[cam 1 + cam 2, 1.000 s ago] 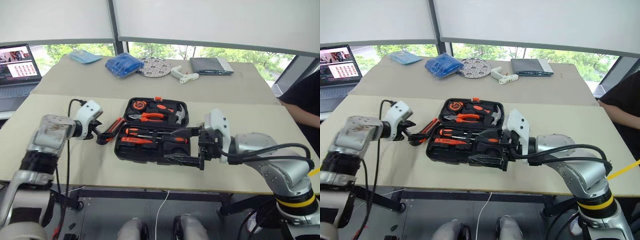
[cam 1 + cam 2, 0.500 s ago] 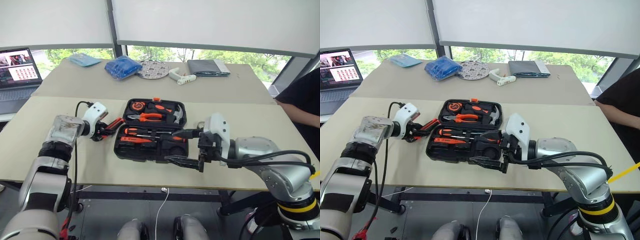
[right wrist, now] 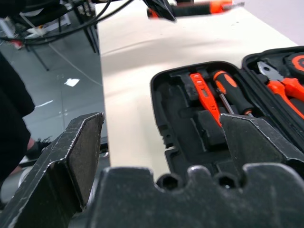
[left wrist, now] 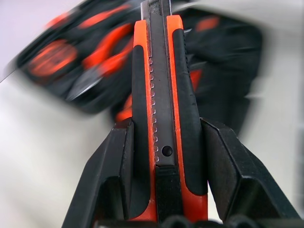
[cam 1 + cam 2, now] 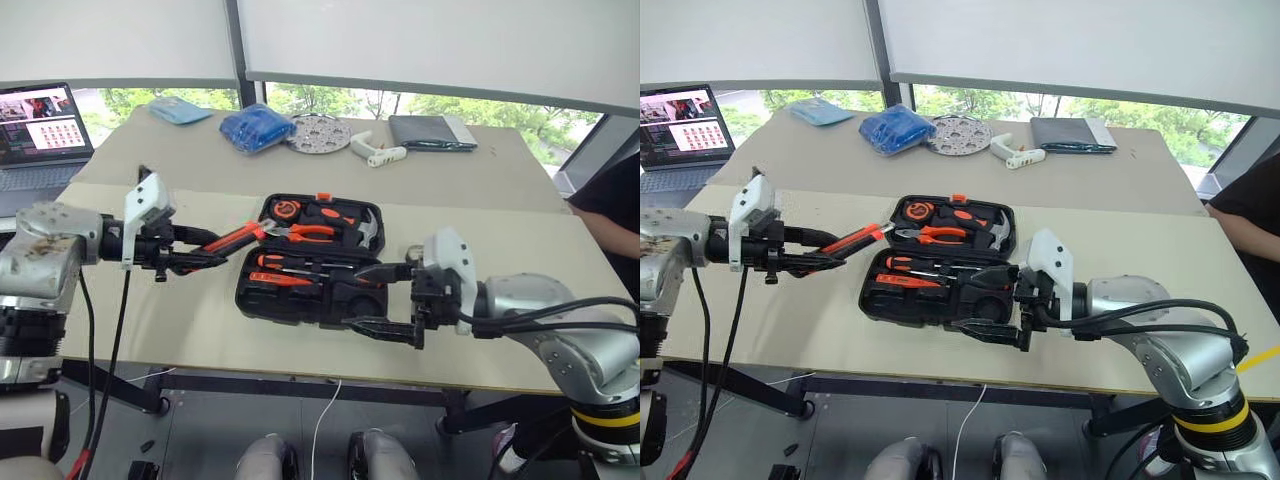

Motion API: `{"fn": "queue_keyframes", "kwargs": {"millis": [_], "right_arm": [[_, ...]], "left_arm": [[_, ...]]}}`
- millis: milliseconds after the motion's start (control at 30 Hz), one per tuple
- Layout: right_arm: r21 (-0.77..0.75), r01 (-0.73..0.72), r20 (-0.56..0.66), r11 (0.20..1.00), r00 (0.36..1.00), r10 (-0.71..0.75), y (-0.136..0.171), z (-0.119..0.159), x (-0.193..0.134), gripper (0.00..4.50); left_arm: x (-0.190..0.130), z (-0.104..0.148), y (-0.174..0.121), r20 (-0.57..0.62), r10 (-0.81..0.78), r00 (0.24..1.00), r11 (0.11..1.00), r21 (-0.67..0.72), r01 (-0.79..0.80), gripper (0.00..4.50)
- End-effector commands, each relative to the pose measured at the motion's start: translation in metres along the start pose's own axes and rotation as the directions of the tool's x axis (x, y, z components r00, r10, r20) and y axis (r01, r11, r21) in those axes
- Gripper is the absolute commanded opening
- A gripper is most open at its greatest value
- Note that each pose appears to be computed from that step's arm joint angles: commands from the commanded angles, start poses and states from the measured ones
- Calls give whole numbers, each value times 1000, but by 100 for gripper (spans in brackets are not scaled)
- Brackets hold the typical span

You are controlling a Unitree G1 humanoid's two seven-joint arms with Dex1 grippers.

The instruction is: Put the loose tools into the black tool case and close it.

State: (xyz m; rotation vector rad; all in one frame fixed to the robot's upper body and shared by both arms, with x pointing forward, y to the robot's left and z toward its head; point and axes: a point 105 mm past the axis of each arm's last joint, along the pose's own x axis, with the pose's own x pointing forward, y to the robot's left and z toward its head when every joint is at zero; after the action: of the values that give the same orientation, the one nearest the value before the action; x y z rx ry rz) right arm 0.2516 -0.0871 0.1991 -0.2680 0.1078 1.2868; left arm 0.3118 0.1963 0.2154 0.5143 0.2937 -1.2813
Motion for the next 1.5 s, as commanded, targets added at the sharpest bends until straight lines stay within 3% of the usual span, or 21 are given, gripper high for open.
{"fn": "queue_keyframes", "kwargs": {"millis": [33, 267, 533, 700, 867, 933, 1133, 1267, 1367, 1500], "right_arm": [[-39, -17, 12, 999, 1000, 17, 7, 8, -7, 450], [-38, -24, -25, 999, 999, 23, 17, 5, -13, 450], [-32, 22, -31, 999, 999, -23, 18, 1, -13, 450], [-32, 49, -28, 998, 998, -50, 16, 0, -11, 450], [-37, 83, -24, 996, 996, -83, 12, 0, -10, 450], [-37, 88, -24, 995, 996, -89, 12, -1, -9, 450], [-32, 88, -24, 996, 996, -88, 13, -1, -9, 450], [-29, 84, -25, 996, 996, -84, 14, -2, -8, 450], [-27, 85, -27, 996, 996, -86, 13, -4, -8, 450], [-28, 87, -29, 996, 996, -87, 11, -5, -8, 450]], "left_arm": [[23, 3, -29, -110, -248, 962, 961, 100, 259, 165], [61, -10, -11, -184, -302, 936, 927, 172, 333, 165], [77, -10, 5, -209, -320, 924, 912, 198, 360, 165], [91, -7, 3, -173, -372, 912, 909, 131, 395, 165], [100, -25, 6, -236, -365, 901, 908, 124, 400, 165], [101, -26, 8, -232, -359, 904, 911, 122, 394, 265], [100, -6, 16, -137, -335, 932, 932, 99, 349, 445], [94, 2, 18, -94, -319, 943, 938, 113, 328, 445], [91, 1, 20, -83, -306, 948, 943, 112, 314, 373], [91, -2, 19, -100, -306, 947, 941, 121, 317, 228]]}}
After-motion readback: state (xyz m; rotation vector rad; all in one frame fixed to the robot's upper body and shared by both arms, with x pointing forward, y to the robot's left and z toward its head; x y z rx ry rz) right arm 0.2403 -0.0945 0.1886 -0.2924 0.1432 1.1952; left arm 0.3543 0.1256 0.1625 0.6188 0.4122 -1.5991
